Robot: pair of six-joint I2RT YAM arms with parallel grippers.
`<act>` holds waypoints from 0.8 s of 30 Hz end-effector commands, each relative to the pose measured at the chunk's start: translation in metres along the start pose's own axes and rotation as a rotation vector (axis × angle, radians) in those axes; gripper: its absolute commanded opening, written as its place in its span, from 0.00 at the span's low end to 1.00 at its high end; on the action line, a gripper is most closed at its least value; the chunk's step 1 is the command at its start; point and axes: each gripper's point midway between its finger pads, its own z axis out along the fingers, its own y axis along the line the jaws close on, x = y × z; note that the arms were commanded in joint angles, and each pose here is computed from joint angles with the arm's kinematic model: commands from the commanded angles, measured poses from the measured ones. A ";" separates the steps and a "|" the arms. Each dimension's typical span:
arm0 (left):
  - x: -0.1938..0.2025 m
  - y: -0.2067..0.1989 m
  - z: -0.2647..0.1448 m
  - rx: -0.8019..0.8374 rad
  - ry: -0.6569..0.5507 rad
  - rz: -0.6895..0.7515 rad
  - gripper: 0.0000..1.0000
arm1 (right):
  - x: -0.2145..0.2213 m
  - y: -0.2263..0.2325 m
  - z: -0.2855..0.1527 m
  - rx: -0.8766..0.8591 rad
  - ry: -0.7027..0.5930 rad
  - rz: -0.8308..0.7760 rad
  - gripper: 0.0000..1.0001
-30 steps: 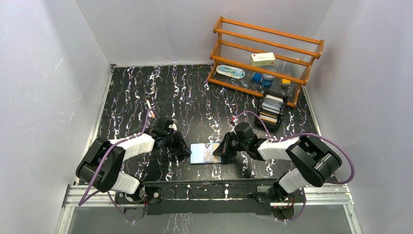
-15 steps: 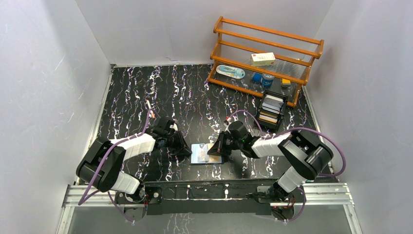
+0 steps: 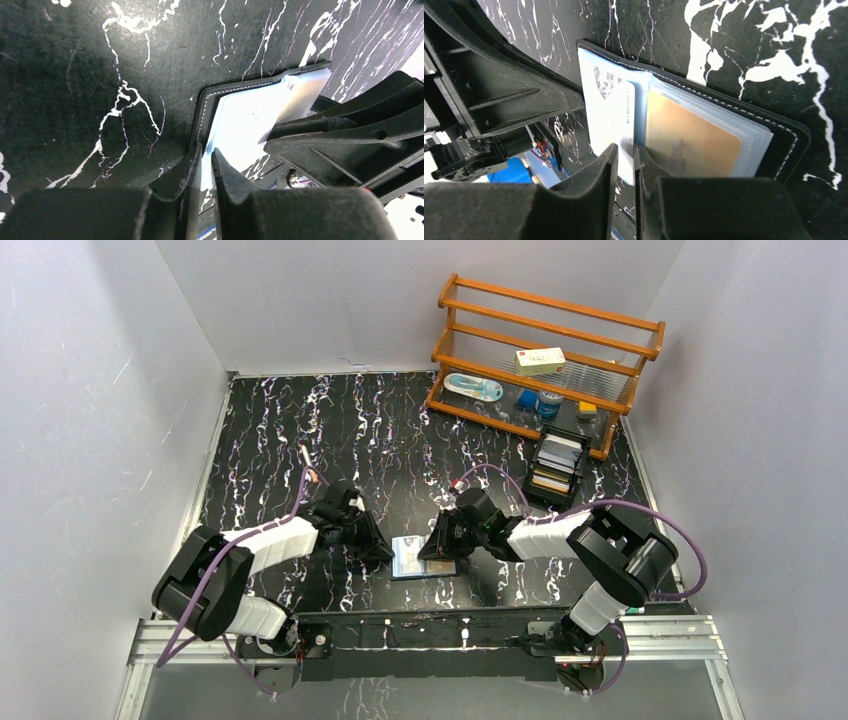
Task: Put the credit cards into the card holder
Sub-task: Insert the credit card into the card slot, then close the card holder at the center of the board.
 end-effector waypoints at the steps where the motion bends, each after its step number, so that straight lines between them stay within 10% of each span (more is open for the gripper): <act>1: 0.010 -0.001 -0.009 0.012 0.015 -0.003 0.16 | -0.011 0.008 -0.005 0.038 -0.022 -0.051 0.29; 10: 0.002 -0.013 -0.020 0.047 -0.041 0.035 0.41 | -0.028 0.008 -0.048 0.198 -0.095 -0.163 0.45; 24: -0.008 -0.009 0.000 0.001 -0.024 0.047 0.52 | -0.059 -0.043 -0.105 0.461 -0.231 -0.190 0.56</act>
